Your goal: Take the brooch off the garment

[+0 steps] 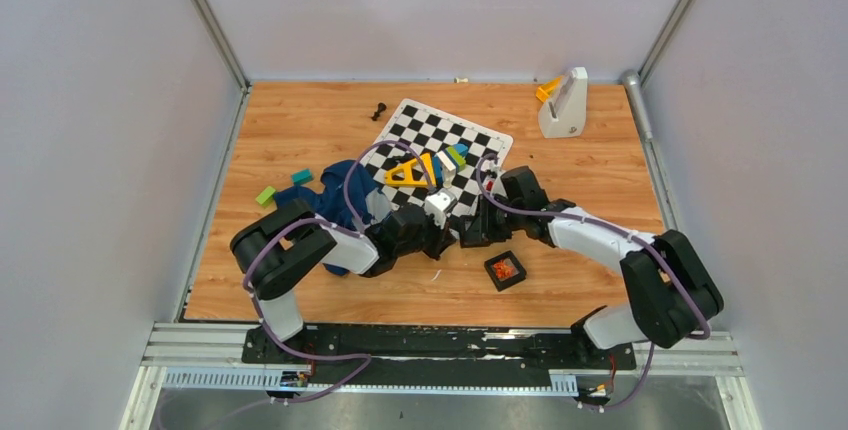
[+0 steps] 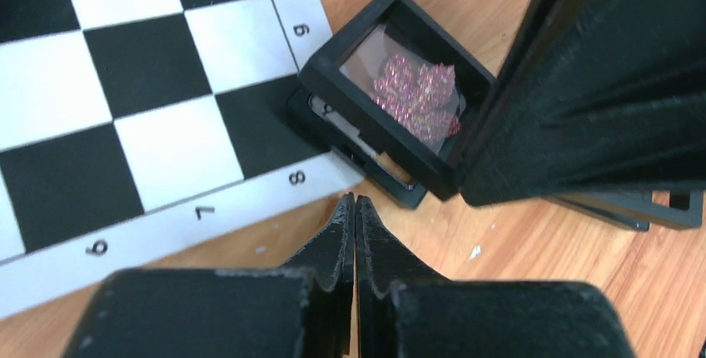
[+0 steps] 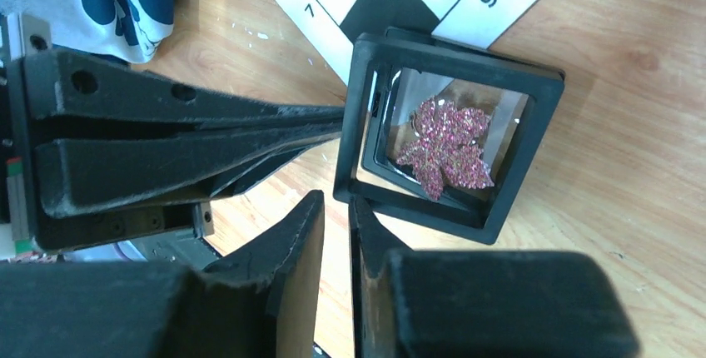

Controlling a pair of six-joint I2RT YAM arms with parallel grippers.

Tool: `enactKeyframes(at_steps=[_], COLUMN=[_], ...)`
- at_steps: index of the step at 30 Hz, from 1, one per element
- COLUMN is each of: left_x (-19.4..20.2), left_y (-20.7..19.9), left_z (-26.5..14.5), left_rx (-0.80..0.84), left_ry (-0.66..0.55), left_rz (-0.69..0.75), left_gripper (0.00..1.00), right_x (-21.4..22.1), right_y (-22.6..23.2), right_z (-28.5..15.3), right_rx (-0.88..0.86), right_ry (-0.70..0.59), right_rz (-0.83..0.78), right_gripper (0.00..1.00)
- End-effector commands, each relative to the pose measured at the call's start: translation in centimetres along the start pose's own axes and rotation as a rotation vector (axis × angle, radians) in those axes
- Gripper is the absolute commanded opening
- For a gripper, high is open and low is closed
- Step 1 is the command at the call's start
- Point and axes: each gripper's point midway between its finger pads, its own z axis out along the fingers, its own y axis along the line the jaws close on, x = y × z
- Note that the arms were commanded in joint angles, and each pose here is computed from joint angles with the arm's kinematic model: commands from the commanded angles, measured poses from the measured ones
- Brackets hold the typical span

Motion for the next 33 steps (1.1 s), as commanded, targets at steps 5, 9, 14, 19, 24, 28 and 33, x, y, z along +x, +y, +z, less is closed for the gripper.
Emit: enactKeyframes(at_steps=[5, 9, 14, 19, 24, 28, 33], left_x=[-0.4, -1.4, -3.4, -6.0, -9.9, -12.2, -12.5], left_y=[0.6, 0.7, 1.1, 3.6, 7.1, 11.5, 16.3], left_z=[-4.2, -6.4, -9.3, -13.6, -19.3, -24.0, -28.1], left_rx=[-0.059, -0.085, -0.136, -0.279, -0.447, -0.666, -0.91], left_ry=[-0.007, -0.024, -0.071, -0.115, -0.218, -0.274, -0.353], left_rz=[-0.011, -0.004, 0.009, -0.011, -0.018, -0.023, -0.057], left_gripper=[0.0, 0.0, 0.0, 0.02, 0.32, 0.65, 1.0], right_x=[-1.2, -1.3, -3.1, -6.3, -10.3, -13.3, -15.0], right_y=[-0.1, -0.3, 1.1, 3.1, 1.6, -2.4, -5.0], right_z=[1.9, 2.4, 0.7, -3.8, -8.9, -13.2, -18.1], right_rx=[0.11, 0.16, 0.15, 0.14, 0.208, 0.266, 0.385], right_ry=[0.004, 0.007, -0.058, -0.24, -0.45, -0.604, -0.904], right_rz=[-0.058, -0.078, -0.109, -0.187, -0.156, -0.014, -0.112], right_gripper=[0.19, 0.19, 0.21, 0.39, 0.51, 0.57, 0.67])
